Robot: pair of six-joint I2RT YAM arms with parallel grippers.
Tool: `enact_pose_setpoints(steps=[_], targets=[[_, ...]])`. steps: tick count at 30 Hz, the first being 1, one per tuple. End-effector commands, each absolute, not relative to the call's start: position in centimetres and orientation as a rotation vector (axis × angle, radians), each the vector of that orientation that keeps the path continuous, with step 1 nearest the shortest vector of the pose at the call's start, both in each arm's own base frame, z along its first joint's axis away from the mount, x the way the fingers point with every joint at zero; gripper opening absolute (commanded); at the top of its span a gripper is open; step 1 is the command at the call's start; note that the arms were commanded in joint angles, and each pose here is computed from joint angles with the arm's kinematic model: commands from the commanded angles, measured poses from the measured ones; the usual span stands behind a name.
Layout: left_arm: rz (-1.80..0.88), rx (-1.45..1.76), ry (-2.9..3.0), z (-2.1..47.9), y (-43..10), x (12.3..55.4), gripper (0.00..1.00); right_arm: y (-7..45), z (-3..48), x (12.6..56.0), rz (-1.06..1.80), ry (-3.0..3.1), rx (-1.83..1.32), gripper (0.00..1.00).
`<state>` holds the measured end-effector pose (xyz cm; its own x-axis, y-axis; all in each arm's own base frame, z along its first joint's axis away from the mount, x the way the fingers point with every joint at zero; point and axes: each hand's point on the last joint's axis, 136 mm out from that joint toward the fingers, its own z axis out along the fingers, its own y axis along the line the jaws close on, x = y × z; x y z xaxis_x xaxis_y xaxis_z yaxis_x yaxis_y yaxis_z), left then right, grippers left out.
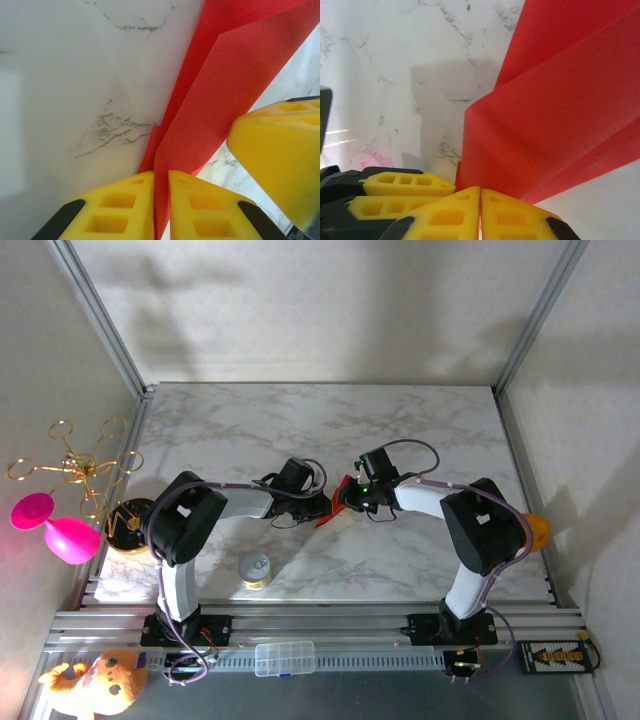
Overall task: Fold a paper plane with a square sheet of paper (pick it up from the middle)
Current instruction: Fold the wing for the fifth time at the center of the table.
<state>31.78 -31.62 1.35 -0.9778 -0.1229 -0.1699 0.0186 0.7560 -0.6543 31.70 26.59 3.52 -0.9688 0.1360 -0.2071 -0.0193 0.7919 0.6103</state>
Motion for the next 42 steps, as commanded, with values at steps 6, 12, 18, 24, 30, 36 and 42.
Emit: enact_pose_setpoints(steps=[6, 12, 18, 24, 30, 36, 42], targets=[[-0.757, -0.115, 2.915, -5.6, -28.7, 29.3, 0.15, 25.5, 1.0, 31.0, 0.840, 2.813, 0.142, 0.11], [-0.755, -0.117, 2.915, -5.7, -28.6, 29.2, 0.15, 24.8, 0.7, 30.9, 0.803, 2.816, 0.184, 0.11], [-0.752, -0.118, 2.918, -5.8, -28.5, 29.1, 0.14, 23.9, 0.6, 31.1, 0.750, 2.813, 0.231, 0.12], [-0.752, -0.114, 2.919, -5.8, -28.5, 29.0, 0.14, 24.0, 1.9, 32.0, 0.790, 2.756, 0.241, 0.13], [-0.758, -0.112, 2.917, -5.8, -28.6, 29.1, 0.14, 26.2, 4.5, 32.4, 0.953, 2.688, 0.133, 0.13], [-0.764, -0.110, 2.915, -5.7, -28.7, 29.1, 0.14, 26.5, 2.9, 32.0, 0.948, 2.735, 0.126, 0.13], [-0.766, -0.108, 2.914, -5.5, -28.8, 29.1, 0.14, 25.6, 1.2, 31.9, 0.862, 2.788, 0.168, 0.13]])
